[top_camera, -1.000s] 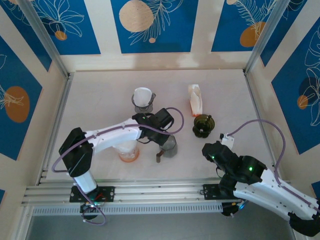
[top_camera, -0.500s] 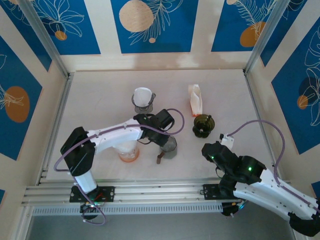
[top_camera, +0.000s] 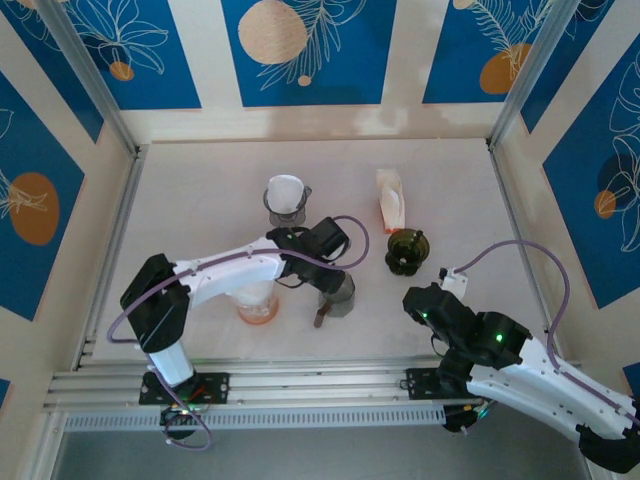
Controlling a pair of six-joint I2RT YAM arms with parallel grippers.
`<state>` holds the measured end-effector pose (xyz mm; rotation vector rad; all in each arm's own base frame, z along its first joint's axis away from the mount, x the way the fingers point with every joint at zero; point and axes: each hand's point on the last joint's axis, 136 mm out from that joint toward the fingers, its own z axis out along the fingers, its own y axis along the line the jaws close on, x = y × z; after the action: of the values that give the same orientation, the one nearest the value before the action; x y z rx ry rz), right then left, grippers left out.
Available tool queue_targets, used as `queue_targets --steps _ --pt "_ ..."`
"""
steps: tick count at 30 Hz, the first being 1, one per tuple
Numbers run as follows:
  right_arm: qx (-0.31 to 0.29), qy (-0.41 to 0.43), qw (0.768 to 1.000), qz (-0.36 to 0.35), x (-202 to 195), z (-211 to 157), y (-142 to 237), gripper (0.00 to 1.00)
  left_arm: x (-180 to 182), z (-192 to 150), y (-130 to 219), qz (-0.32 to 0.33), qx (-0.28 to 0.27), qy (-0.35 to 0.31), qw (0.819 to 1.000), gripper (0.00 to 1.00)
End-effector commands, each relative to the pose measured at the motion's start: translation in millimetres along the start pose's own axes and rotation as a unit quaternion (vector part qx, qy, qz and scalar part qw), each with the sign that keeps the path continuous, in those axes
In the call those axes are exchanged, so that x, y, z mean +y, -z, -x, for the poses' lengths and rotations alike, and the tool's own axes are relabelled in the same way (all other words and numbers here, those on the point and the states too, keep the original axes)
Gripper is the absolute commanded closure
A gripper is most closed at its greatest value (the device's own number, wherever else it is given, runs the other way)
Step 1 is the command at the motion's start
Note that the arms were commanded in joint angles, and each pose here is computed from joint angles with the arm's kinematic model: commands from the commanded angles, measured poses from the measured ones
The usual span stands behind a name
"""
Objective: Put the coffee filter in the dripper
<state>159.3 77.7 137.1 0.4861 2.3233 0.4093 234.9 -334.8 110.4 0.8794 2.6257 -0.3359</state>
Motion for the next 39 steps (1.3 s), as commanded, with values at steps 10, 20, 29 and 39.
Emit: queue_targets --steps 10,20,29,39 --pt "-0.001 -0.016 1.0 0.006 0 -3 -3 0.56 -20 78 148 -0.054 -0.195 0.001 0.979 0.39" --pt "0.008 -0.015 1.0 0.01 3 -9 -9 0.55 48 58 241 0.007 -0.341 0.071 0.937 0.12" --pt "0.02 0.005 1.0 0.008 12 -11 -14 0.51 123 -6 246 0.126 -0.392 0.155 0.898 0.0" --pt "0.05 0.032 0.998 -0.01 33 15 -25 0.47 153 -44 257 0.176 -0.428 0.196 0.864 0.0"
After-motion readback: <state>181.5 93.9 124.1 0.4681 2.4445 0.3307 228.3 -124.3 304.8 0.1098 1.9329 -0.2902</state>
